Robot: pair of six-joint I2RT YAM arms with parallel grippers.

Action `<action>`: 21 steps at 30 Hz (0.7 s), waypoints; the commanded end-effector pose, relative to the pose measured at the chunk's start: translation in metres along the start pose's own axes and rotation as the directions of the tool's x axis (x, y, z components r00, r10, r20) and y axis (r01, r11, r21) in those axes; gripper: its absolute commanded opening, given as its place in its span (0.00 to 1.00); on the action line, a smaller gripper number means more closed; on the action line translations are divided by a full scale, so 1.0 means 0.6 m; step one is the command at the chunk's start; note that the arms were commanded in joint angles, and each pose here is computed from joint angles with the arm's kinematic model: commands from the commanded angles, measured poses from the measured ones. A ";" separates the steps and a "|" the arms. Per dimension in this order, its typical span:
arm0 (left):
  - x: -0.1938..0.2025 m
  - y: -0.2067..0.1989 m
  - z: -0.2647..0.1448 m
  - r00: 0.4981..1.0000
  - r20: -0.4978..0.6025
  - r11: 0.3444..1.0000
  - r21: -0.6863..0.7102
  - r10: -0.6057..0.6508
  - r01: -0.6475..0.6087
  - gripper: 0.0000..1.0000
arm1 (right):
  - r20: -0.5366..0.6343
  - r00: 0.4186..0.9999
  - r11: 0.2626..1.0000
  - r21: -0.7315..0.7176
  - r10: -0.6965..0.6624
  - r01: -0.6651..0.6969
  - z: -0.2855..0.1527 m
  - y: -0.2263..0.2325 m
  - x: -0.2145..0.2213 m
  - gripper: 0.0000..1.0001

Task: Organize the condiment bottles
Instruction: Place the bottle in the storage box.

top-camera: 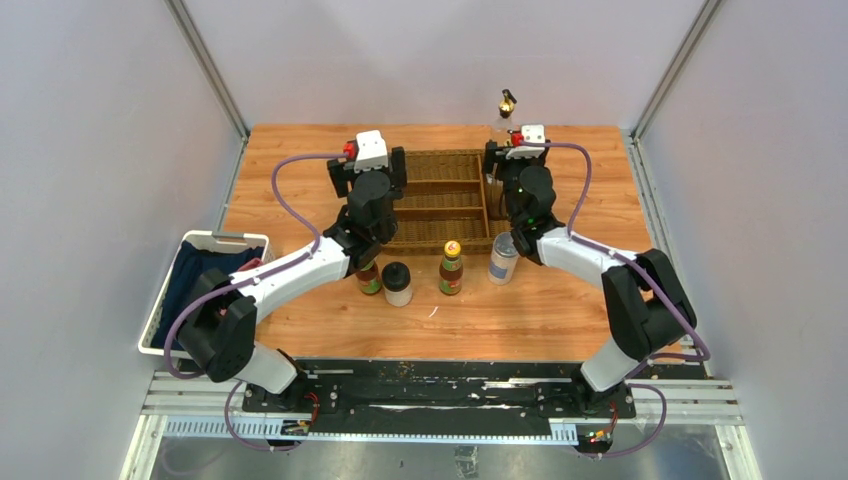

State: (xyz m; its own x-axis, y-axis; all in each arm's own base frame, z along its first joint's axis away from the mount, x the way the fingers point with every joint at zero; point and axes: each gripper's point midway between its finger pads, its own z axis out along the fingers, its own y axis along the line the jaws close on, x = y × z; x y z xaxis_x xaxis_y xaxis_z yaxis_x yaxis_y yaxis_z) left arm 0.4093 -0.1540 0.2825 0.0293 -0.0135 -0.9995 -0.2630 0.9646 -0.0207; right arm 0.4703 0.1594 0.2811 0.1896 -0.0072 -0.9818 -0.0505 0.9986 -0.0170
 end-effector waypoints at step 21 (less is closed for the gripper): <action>-0.121 -0.166 -0.099 0.989 0.123 0.723 0.674 0.088 -0.148 1.00 | 0.108 0.994 0.998 0.055 0.012 -0.018 -0.038 -0.049 -0.187 0.79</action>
State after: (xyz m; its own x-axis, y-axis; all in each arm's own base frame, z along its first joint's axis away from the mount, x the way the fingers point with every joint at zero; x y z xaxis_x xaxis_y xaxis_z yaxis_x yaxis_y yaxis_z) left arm 0.3971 -0.2215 0.3406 0.0991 0.0442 -0.9941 0.1947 0.9788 0.0630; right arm 0.4389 0.1409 0.3675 0.2954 0.0077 -0.9553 -0.0369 0.9993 -0.0034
